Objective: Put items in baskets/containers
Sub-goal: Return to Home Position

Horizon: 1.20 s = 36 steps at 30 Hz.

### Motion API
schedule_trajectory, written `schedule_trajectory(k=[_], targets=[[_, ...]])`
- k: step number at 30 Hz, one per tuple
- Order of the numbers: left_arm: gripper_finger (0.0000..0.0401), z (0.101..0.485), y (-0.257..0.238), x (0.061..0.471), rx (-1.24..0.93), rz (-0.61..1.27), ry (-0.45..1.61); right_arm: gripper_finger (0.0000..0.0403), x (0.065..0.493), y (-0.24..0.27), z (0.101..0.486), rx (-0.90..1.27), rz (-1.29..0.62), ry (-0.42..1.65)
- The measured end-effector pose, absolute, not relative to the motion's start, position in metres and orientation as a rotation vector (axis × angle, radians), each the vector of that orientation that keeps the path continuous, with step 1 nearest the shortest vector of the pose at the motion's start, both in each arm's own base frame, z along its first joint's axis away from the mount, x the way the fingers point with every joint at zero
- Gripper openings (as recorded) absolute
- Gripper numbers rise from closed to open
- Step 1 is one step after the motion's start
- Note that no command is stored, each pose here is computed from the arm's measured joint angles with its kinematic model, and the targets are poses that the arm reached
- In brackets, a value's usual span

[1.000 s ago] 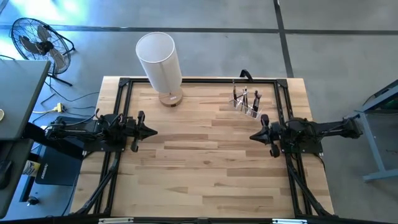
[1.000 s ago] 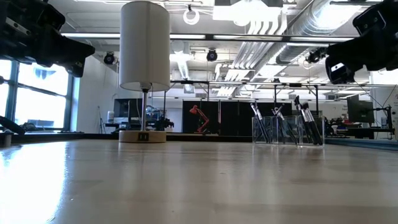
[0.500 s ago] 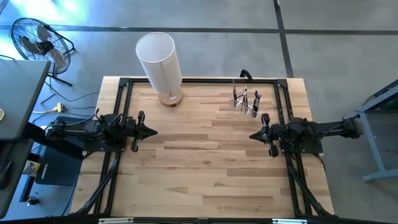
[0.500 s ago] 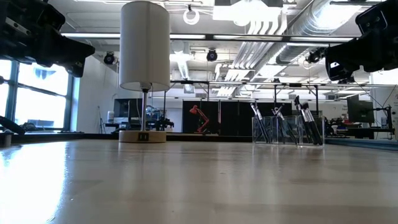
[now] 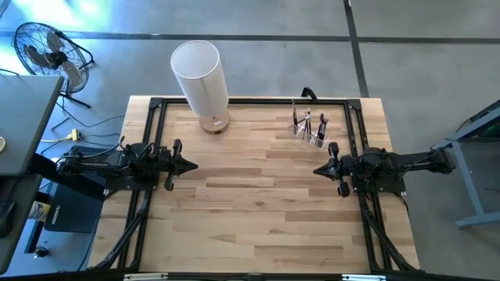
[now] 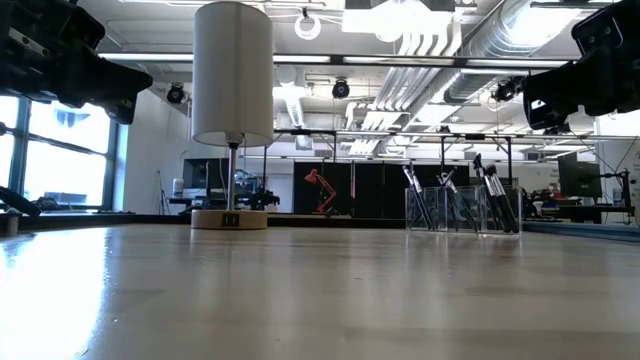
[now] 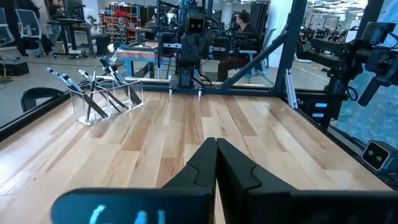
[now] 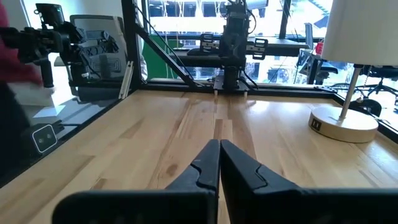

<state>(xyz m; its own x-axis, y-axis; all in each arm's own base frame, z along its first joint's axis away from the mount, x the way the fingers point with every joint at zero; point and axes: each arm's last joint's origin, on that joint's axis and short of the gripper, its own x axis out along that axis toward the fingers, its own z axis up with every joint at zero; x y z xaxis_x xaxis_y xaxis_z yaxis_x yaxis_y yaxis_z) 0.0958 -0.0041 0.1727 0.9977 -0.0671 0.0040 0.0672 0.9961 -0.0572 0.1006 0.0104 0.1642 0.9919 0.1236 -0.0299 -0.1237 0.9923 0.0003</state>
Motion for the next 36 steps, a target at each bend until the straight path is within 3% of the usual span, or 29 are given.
schedule_trajectory(k=[36], targets=[[0.0001,0.1727,-0.0041,0.0958,-0.057,-0.067,-0.002,0.0005,0.1006,0.0104,0.1643,-0.002,0.124,0.03]])
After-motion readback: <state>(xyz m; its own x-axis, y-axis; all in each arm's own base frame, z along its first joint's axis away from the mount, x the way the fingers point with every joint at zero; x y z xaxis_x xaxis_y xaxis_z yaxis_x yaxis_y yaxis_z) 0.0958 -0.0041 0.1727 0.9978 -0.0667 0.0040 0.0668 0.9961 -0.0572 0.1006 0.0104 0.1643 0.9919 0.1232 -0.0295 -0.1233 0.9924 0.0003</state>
